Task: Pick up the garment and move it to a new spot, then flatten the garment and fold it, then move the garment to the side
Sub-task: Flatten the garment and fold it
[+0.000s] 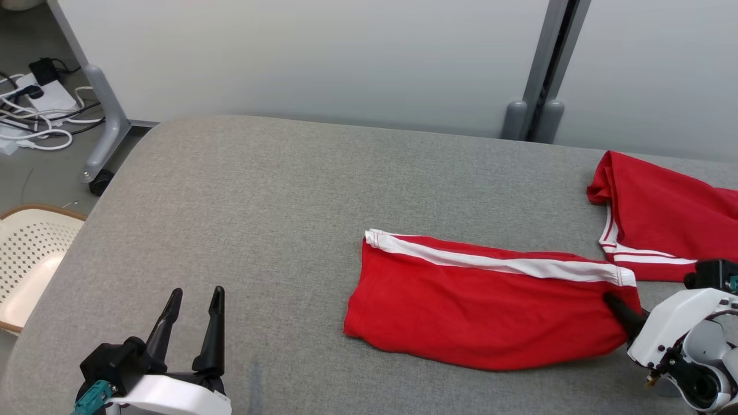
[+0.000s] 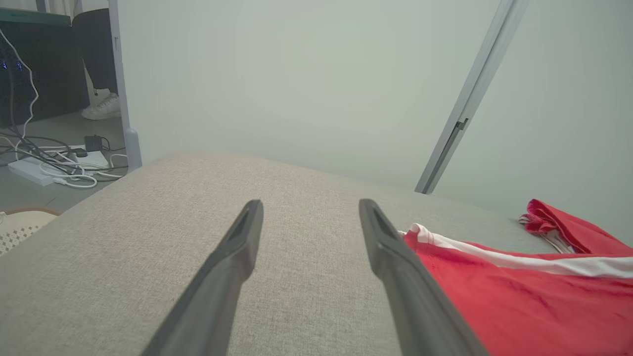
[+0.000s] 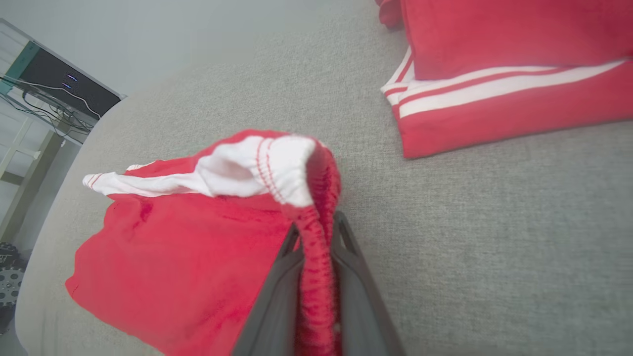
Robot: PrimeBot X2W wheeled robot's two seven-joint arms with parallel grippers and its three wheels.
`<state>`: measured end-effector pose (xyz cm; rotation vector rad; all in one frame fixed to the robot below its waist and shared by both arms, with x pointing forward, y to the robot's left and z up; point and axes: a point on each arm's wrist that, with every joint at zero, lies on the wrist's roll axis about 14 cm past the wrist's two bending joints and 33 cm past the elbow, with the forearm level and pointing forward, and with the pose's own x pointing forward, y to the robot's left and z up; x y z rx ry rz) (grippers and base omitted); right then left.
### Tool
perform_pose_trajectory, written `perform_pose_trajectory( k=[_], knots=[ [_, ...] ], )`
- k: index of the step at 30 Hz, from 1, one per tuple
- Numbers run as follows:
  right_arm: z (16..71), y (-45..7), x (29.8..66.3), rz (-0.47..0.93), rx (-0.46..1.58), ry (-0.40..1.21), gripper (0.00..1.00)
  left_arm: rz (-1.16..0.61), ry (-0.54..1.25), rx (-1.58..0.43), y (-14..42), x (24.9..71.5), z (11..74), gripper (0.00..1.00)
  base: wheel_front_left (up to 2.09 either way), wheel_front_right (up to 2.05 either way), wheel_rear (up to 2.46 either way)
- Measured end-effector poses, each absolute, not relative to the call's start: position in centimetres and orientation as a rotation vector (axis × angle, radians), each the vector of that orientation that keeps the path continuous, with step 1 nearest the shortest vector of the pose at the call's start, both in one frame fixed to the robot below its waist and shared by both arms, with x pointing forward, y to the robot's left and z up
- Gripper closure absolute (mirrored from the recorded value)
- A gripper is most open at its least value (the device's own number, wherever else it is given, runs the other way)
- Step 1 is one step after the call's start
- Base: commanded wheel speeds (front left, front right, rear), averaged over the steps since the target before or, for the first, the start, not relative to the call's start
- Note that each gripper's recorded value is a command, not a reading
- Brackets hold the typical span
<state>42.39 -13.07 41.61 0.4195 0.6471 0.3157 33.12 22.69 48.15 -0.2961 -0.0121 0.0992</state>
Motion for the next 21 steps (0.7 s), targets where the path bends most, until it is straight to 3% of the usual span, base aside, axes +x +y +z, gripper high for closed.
perform_pose_trajectory(
  k=[9,21],
  knots=[
    [43.8,-11.8,42.4,0.395,0.460,0.671,1.00,0.079,0.010,-0.304,21.8,33.6,47.6,0.00,0.00,0.00,0.00],
    [47.5,-4.3,42.0,0.604,0.781,0.744,1.00,0.140,0.027,-0.322,23.2,32.0,46.7,0.00,0.00,0.00,0.00]
  ],
)
